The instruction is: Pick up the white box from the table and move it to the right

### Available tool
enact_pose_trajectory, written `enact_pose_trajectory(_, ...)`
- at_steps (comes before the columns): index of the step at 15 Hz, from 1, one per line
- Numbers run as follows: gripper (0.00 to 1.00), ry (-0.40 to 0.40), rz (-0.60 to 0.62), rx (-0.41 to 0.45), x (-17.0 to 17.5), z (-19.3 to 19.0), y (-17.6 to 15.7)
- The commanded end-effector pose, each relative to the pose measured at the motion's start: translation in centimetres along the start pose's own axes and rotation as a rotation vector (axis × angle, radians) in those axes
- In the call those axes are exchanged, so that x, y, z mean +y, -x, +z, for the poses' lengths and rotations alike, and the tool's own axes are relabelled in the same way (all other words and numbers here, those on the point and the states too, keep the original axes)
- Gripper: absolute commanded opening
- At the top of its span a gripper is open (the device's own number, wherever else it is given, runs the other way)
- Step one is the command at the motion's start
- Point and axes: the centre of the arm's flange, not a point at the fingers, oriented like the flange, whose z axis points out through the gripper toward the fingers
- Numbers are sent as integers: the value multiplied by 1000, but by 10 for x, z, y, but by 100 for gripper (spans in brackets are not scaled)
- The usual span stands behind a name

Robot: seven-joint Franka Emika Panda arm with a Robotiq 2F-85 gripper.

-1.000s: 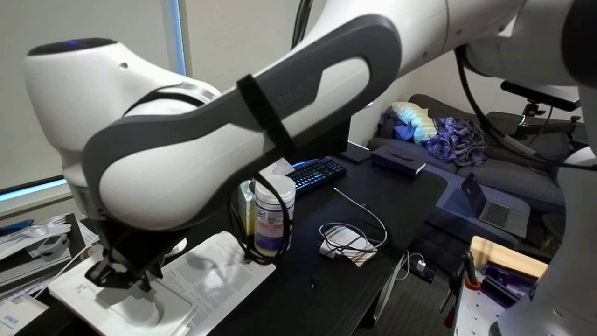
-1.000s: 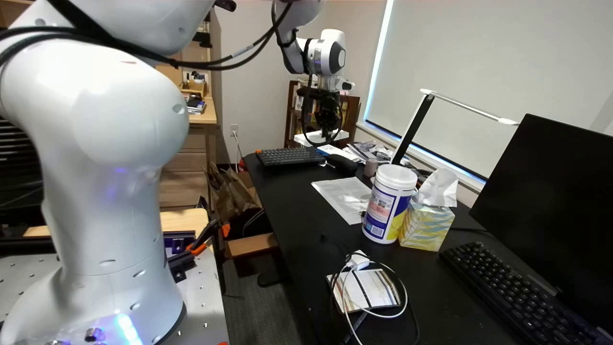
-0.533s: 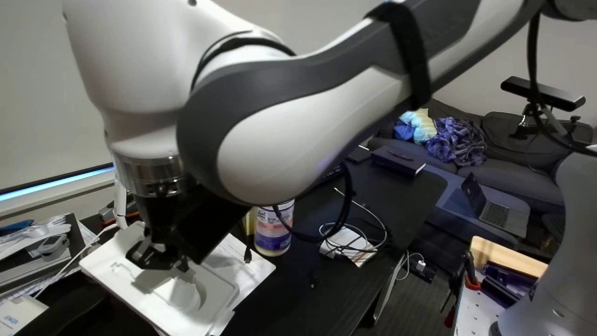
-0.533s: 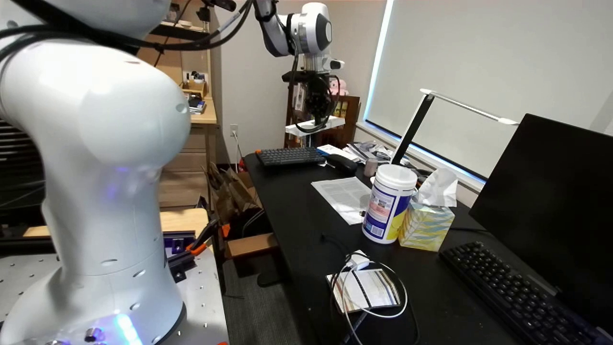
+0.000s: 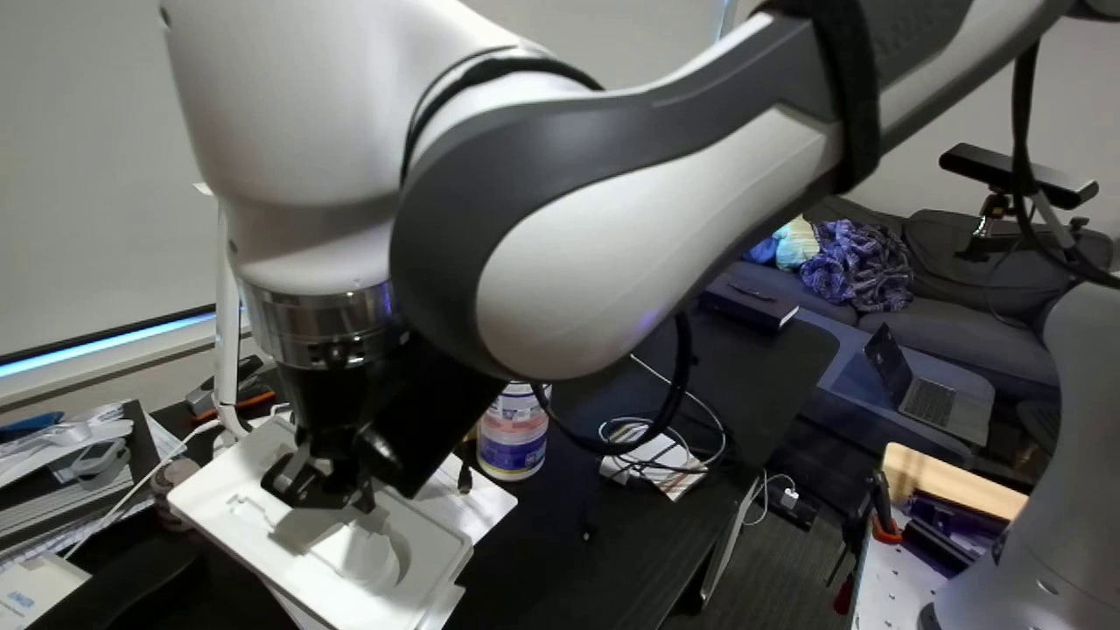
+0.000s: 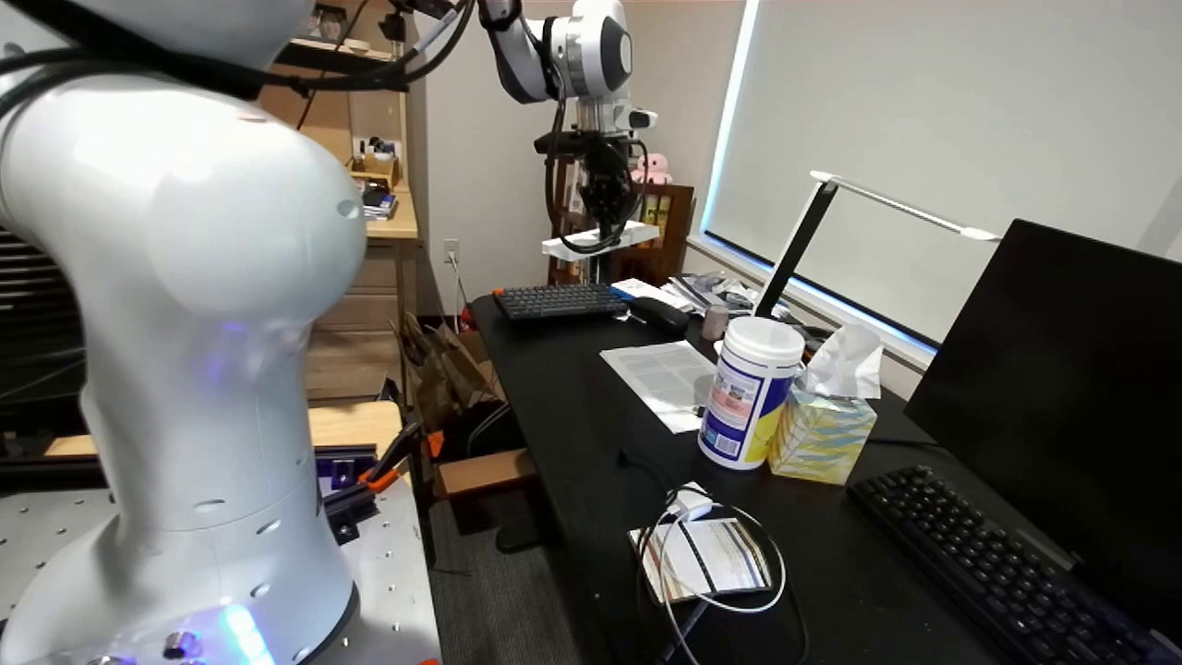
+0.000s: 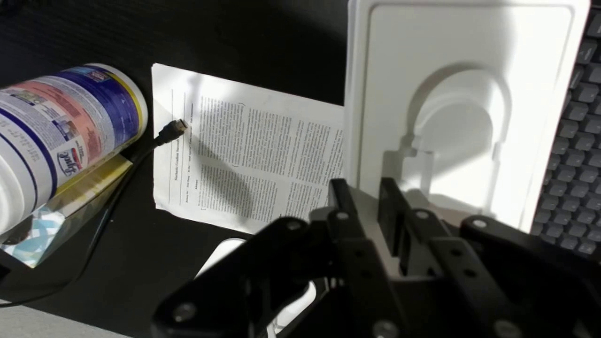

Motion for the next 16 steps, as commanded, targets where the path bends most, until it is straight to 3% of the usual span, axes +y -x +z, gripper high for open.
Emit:
enact_pose_trajectory(1, 8, -15, -13, -49, 15, -7, 20)
enact_pose_trajectory(7, 8, -24, 58, -119, 65, 14, 87)
enact_pose_trajectory(16, 8, 19, 210, -133, 160, 60, 166)
